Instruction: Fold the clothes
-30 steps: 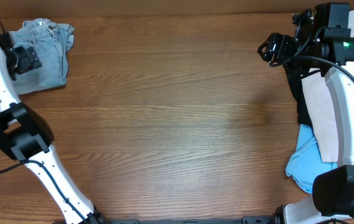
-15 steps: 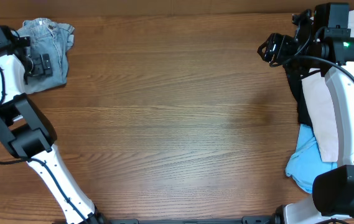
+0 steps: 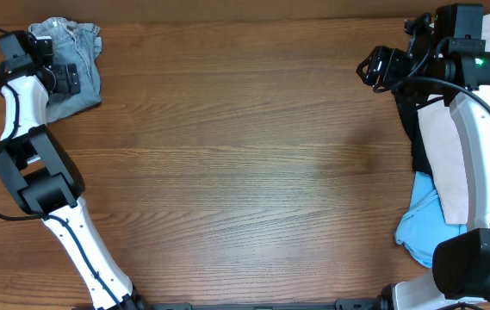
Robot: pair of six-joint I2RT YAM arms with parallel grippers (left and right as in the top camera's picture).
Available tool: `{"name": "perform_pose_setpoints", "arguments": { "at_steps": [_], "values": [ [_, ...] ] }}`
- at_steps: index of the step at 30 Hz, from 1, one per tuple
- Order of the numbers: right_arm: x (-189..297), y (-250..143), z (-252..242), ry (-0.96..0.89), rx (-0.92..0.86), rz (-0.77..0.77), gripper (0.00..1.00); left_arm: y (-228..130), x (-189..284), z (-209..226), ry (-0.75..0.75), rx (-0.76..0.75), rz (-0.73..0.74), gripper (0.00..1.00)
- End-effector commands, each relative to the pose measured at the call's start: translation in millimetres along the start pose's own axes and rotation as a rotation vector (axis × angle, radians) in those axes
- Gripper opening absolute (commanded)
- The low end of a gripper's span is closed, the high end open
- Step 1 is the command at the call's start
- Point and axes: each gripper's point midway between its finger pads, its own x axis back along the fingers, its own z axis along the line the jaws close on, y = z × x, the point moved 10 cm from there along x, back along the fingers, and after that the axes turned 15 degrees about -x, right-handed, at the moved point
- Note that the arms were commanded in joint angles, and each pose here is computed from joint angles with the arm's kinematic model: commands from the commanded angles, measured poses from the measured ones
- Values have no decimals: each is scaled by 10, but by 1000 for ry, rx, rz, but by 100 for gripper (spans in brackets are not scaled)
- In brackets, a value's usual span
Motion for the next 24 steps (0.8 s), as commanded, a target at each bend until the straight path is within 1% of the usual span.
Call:
{"name": "perform_pose_setpoints", "arguments": {
  "at_steps": [1, 5, 14, 17, 20, 23, 24],
  "values": [
    [-3, -10, 7, -1, 10, 0, 84, -301, -394, -189, 4, -34, 103, 100],
    [-3, -10, 7, -1, 9, 0, 84, -347, -486, -175, 57, -44, 118, 100],
    [-3, -9, 8, 0, 9, -1, 84, -192, -511, -99, 122, -54, 8, 100],
    [-2, 6, 17, 6, 14, -10, 84, -25, -361, -84, 125, -56, -11, 100],
    [3, 41, 42, 22, 25, -33, 84, 199, -81, -42, 130, -58, -36, 100],
    [50, 93, 101, 53, 40, -63, 98, 482, 406, 61, 147, -11, -70, 100],
    [77, 110, 122, 58, 45, -73, 100, 557, 572, 95, 149, 6, -80, 100]
  ]
}}
